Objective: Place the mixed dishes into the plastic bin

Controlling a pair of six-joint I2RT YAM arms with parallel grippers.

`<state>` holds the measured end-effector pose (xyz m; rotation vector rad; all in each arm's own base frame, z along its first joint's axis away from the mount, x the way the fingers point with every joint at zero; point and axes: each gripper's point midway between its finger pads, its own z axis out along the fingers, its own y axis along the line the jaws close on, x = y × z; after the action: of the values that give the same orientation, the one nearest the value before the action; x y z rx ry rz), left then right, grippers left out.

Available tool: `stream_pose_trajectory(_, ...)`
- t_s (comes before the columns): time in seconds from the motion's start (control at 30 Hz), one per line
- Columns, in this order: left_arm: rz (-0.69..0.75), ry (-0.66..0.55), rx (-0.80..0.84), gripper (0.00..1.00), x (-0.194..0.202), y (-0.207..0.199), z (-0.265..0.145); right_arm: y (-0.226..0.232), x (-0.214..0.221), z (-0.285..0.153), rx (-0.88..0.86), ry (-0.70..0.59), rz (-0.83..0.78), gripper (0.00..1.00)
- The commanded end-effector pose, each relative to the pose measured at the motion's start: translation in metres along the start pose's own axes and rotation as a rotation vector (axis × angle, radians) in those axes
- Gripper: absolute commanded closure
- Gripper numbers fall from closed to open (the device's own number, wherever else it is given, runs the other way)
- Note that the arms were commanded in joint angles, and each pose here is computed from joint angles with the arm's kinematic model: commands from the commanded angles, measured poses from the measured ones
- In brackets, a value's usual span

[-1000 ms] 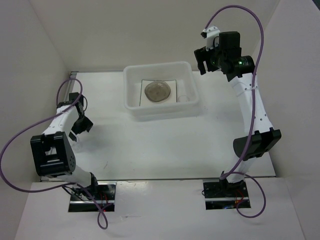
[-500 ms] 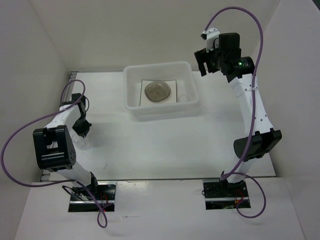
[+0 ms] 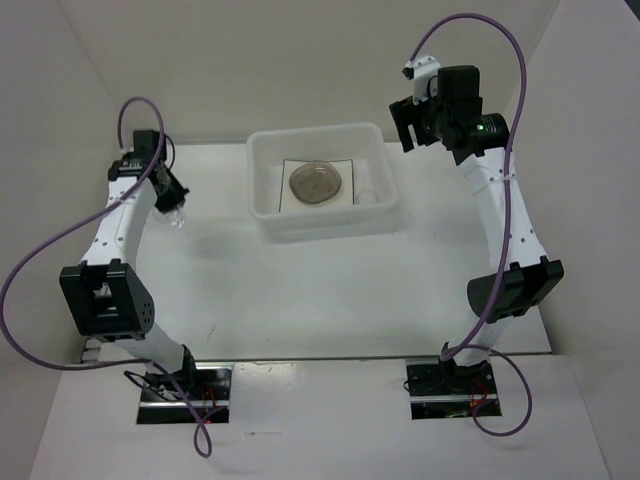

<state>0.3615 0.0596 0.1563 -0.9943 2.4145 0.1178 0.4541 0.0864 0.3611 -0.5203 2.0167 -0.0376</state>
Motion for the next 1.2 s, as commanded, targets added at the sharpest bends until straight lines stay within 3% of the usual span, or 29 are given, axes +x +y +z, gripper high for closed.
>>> stream_pose_trajectory(0.0, 0.022, -0.164, 0.327, 1.00, -0.064, -0.087, -0.069, -0.008, -0.019, -0.017, 0.042, -0.070, -0.010, 0.16)
stream_pose_trajectory(0.07, 0.073, -0.160, 0.401, 1.00, -0.067, -0.133, -0.073, -0.007, -0.019, -0.017, 0.041, -0.070, 0.002, 0.16)
stream_pose_trajectory(0.1, 0.101, -0.208, 0.499, 1.00, -0.077, -0.168, -0.104, -0.007, -0.017, -0.020, 0.041, -0.069, 0.002, 0.16)
stream_pose_trajectory(0.17, 0.162, -0.176, 0.560, 1.00, -0.070, -0.212, -0.093, -0.004, -0.010, -0.021, 0.036, -0.054, 0.011, 0.16)
stream_pose_trajectory(0.2, 0.255, -0.091, 0.617, 1.00, -0.046, -0.241, -0.074, -0.002, -0.002, -0.020, 0.033, -0.043, 0.011, 0.16)
stream_pose_trajectory(0.23, 0.311, -0.119, 0.716, 1.00, -0.038, -0.275, -0.101, -0.003, 0.005, -0.021, 0.044, -0.025, 0.003, 0.16)
stream_pose_trajectory(0.4, 0.433, -0.012, 0.756, 1.00, 0.038, -0.345, -0.063, -0.017, 0.039, -0.016, 0.097, 0.021, -0.002, 0.16)
stream_pose_trajectory(0.57, 0.499, 0.036, 0.831, 1.00, 0.091, -0.384, -0.061, -0.008, 0.072, -0.008, 0.061, 0.062, 0.008, 0.16)
stream_pose_trajectory(0.77, 0.519, 0.015, 0.806, 1.00, 0.105, -0.393, -0.061, 0.008, 0.114, 0.013, -0.064, 0.120, 0.124, 0.16)
stream_pose_trajectory(0.9, 0.489, -0.098, 0.739, 1.00, 0.069, -0.374, -0.094, 0.037, 0.117, 0.037, -0.233, 0.109, 0.207, 0.08)
stream_pose_trajectory(1.07, 0.409, -0.220, 0.596, 1.00, 0.006, -0.314, -0.120, 0.042, 0.112, 0.079, -0.293, 0.115, 0.253, 0.06)
stream_pose_trajectory(1.17, 0.389, -0.200, 0.501, 1.00, -0.004, -0.279, -0.100, 0.042, 0.113, 0.099, -0.305, 0.116, 0.255, 0.06)
